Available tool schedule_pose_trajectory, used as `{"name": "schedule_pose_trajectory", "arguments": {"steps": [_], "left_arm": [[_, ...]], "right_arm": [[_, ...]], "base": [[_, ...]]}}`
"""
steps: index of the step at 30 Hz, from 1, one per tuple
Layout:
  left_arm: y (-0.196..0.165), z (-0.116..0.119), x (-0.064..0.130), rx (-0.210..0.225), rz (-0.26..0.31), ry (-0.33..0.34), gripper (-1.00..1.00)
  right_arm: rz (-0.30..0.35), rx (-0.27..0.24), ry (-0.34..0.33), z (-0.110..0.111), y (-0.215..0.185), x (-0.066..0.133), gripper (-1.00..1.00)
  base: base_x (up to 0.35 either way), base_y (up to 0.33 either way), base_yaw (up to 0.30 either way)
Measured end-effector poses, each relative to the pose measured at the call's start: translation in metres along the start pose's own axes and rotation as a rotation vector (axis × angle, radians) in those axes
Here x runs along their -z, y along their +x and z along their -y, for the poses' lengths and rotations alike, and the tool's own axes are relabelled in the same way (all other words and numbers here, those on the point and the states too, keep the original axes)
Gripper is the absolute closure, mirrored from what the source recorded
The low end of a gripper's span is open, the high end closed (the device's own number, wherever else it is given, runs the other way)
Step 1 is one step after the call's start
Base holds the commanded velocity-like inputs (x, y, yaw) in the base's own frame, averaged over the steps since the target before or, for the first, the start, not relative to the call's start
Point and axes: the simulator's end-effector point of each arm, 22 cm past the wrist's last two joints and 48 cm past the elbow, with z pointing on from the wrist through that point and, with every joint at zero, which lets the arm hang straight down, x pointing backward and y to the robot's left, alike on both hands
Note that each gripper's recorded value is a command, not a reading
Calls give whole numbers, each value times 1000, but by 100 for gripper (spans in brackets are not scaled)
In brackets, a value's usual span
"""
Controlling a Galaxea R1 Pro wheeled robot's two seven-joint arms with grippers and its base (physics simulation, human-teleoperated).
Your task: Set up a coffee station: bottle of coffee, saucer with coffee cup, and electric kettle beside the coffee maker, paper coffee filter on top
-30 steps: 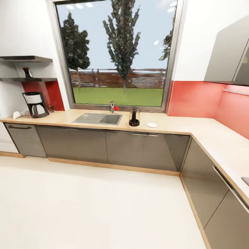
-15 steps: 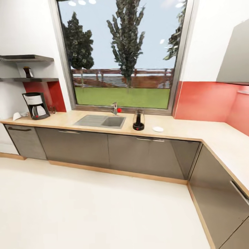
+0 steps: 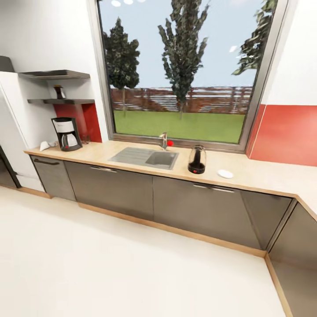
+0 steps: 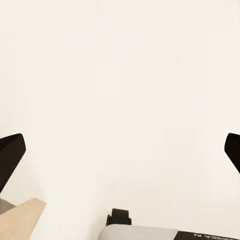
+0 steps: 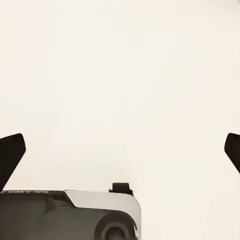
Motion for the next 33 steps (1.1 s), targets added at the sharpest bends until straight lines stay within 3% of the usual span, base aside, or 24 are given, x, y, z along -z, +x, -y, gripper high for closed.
{"name": "schedule_pose_trajectory", "arguments": {"steps": [33], "left_arm": [[1, 0, 0, -2, -1, 0, -100]], "right_arm": [[0, 2, -1, 0, 0, 0, -100]], "base": [[336, 0, 277]]}}
